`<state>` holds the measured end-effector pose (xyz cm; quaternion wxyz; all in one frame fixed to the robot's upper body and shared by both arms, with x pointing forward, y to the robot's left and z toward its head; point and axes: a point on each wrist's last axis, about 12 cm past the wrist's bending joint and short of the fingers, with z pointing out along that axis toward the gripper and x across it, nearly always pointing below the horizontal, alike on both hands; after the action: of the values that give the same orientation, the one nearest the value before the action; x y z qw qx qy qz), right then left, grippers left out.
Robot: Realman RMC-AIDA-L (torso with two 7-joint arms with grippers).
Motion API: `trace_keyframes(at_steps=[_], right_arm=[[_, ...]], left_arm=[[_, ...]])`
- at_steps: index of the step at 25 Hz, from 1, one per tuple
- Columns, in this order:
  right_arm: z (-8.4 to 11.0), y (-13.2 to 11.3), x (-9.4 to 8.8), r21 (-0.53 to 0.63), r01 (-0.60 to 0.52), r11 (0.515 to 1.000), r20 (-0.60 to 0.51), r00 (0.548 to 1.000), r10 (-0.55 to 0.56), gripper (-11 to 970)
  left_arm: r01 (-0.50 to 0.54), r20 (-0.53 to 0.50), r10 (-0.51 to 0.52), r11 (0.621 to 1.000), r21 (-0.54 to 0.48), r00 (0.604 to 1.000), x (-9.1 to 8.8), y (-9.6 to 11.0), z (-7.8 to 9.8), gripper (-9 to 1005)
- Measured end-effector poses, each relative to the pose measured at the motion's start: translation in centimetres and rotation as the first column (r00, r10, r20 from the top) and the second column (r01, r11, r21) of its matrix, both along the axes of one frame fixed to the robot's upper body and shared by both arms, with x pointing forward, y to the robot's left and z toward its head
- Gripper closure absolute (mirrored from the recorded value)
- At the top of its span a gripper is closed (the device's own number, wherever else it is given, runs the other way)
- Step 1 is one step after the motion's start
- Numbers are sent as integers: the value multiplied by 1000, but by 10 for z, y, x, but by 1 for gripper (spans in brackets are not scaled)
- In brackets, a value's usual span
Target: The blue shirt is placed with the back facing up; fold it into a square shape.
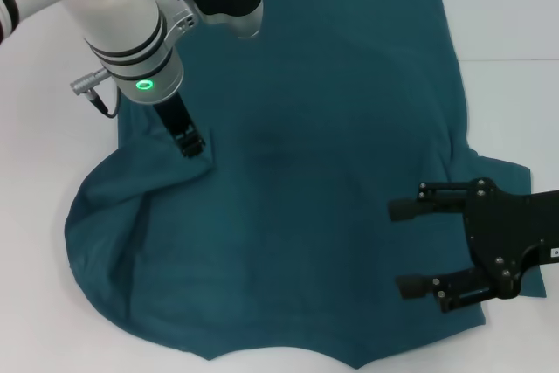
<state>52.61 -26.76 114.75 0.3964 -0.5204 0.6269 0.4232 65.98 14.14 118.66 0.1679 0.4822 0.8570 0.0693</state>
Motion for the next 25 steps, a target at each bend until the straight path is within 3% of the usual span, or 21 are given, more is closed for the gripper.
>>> trace_keyframes(at_steps=[4, 10, 14, 20, 25], right_arm=[[0, -1, 0, 1, 2, 1000, 3, 1000, -2, 53], [1, -1, 1, 5, 8, 1000, 5, 1000, -8, 53], [4, 2, 4, 5, 3, 1000, 8, 1000, -3, 53], [5, 4, 7, 5, 2, 1000, 14, 1000, -2, 53], [6, 7, 8, 7, -2, 1000, 18, 1000, 1, 54]], left_arm=[[-52, 17, 52, 999, -8, 998, 4, 17, 2, 623], [-224, 17, 226, 970, -96, 974, 13, 76, 4, 350], [-299, -13, 301, 940, -161, 953, 12, 107, -5, 274], [-352, -93, 340, 910, -218, 936, 5, 125, -28, 159], [-370, -116, 352, 897, -242, 929, 1, 126, -41, 83]])
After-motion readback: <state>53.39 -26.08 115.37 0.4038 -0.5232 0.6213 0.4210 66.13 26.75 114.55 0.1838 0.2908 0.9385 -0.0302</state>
